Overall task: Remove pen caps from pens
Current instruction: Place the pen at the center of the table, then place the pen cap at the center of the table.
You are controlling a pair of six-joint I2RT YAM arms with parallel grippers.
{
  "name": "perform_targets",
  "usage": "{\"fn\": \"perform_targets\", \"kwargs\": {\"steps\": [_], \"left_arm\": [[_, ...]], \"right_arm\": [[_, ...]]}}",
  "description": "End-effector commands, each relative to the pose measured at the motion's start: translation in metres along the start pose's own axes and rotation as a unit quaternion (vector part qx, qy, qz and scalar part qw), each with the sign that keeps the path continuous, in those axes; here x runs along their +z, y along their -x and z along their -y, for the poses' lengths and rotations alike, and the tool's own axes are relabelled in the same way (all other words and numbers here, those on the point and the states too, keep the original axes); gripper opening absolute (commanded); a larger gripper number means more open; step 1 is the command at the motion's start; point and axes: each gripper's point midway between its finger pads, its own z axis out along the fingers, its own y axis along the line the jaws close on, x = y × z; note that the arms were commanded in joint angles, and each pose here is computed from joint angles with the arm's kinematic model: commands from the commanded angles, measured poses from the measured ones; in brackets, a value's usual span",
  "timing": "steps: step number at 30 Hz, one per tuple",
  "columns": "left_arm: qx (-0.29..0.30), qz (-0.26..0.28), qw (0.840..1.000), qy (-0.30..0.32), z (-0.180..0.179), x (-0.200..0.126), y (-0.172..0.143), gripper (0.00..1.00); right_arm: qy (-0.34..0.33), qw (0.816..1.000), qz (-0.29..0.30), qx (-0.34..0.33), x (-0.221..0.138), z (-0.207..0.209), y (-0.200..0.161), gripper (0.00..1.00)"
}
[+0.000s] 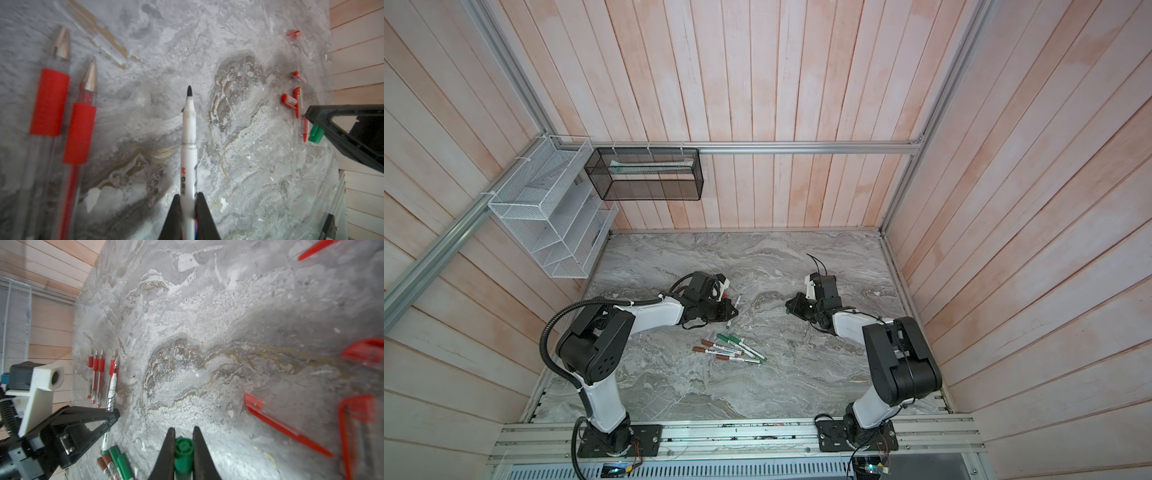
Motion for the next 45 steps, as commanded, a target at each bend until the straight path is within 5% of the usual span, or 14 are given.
{"fn": "perform_targets", "kwargs": {"steps": [1,15,29,40,45], "left_arm": [[0.003,-0.004,1.0,0.031,-0.011,0.005,0.002,0.08],[0.012,0.002,0.999,0.037,-0.014,-0.002,0.004,0.35],[0.098,0.124,0.987,-0.027,0.031,-0.086,0.04,0.55],[0.059,0.242,0.968,-0.007,-0.029,-0.171,0.089,0.72],[0.033,0.276,0.961,0.004,-0.054,-0.2,0.101,0.75]], "right_arm": [[0.006,1.0,-0.011,-0.024,0.013,-0.01,0.009,0.0],[-0.082,0.994,-0.058,-0.048,0.055,0.02,0.004,0.08],[-0.119,0.989,-0.011,-0.083,0.016,0.002,0.031,0.37],[-0.087,0.982,-0.007,-0.169,-0.002,-0.064,0.007,0.45],[-0.109,0.98,-0.044,-0.162,0.02,-0.057,-0.014,0.45]]}}
